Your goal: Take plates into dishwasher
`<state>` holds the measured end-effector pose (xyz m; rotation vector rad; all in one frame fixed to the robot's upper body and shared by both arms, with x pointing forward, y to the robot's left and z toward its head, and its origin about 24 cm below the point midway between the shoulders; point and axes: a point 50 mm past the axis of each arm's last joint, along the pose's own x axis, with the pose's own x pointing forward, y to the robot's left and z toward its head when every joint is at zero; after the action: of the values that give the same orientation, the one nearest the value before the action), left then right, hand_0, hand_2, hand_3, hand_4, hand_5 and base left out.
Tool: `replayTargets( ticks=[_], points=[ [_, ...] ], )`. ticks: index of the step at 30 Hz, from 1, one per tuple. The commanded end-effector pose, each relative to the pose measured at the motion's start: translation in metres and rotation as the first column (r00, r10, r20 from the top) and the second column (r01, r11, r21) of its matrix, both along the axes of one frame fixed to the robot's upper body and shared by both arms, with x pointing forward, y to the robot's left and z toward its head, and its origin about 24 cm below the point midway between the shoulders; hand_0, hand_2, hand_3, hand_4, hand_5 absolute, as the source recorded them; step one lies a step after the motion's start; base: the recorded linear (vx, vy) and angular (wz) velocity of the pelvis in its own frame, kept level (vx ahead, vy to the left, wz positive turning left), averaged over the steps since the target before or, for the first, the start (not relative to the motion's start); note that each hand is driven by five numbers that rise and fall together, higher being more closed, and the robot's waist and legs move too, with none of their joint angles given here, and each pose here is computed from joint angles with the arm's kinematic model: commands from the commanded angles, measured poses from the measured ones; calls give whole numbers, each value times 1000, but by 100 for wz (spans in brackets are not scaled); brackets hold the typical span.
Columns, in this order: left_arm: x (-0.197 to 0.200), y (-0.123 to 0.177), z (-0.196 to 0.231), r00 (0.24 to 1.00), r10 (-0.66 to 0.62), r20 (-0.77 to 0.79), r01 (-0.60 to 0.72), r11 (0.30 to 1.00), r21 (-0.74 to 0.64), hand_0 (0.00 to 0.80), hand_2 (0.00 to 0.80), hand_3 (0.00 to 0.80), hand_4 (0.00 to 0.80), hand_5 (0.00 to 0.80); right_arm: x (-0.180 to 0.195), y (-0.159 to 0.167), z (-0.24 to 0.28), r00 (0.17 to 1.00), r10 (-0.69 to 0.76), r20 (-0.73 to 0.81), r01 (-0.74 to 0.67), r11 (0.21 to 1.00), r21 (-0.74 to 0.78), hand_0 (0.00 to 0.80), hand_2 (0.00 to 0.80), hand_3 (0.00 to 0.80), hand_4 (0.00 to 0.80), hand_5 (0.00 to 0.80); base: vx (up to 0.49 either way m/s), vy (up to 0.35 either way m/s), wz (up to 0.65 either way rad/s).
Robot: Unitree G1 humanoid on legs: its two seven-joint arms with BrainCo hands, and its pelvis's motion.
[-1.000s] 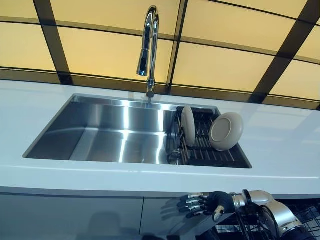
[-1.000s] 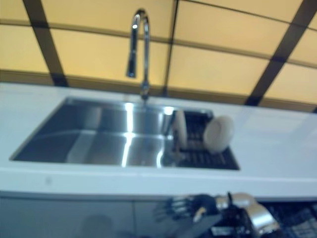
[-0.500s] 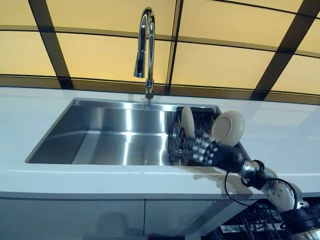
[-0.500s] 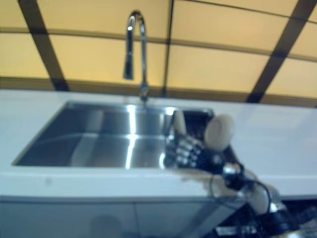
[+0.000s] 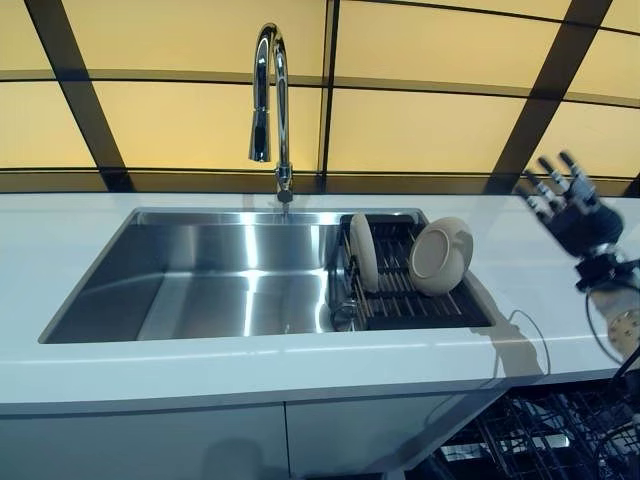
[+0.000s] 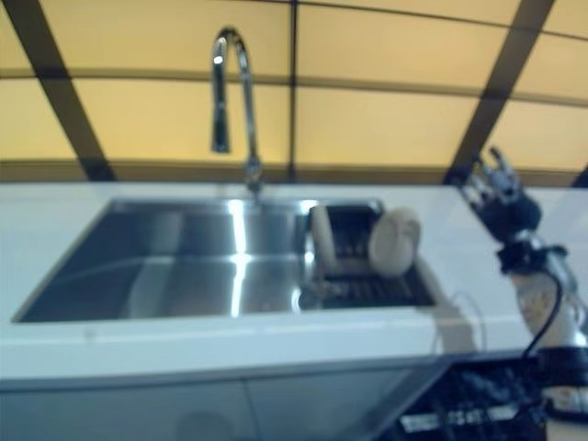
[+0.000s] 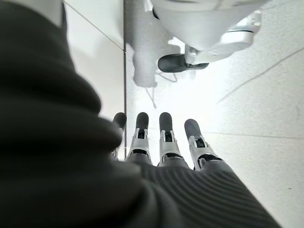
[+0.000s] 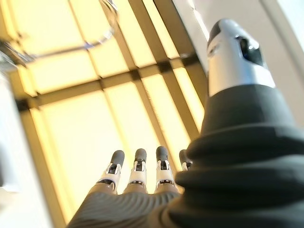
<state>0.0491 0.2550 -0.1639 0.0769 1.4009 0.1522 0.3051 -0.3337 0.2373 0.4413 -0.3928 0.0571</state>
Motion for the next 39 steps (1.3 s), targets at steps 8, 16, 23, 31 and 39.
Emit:
replayTargets(
  ticks=[8, 16, 23, 31, 39],
  points=[
    [-3, 6, 1, 998, -5, -62, 7, 999, 39, 0, 0, 0, 0, 0, 14, -36, 61, 933, -349, -87, 313, 907, -282, 0, 0, 0, 0, 0, 46, -31, 2],
    [7, 9, 3, 999, -18, -34, 20, 999, 49, 0, 0, 0, 0, 0, 36, -25, 55, 839, -506, -198, 254, 687, -680, 0, 0, 0, 0, 0, 20, -39, 8],
    [19, 10, 5, 999, -32, -1, 32, 998, 46, 0, 0, 0, 0, 0, 46, -21, 59, 774, -567, -282, 170, 616, -769, 0, 0, 0, 0, 0, -26, -18, 13],
    [29, 12, 8, 998, -6, 59, 3, 999, 39, 0, 0, 0, 0, 0, 50, -20, 61, 748, -593, -299, 175, 610, -773, 0, 0, 0, 0, 0, -48, -6, 3],
    [32, 14, 10, 996, -19, 82, 16, 999, 37, 0, 0, 0, 0, 0, 44, -29, 60, 721, -601, -346, 138, 613, -778, 0, 0, 0, 0, 0, -4, -1, 0]
  ],
)
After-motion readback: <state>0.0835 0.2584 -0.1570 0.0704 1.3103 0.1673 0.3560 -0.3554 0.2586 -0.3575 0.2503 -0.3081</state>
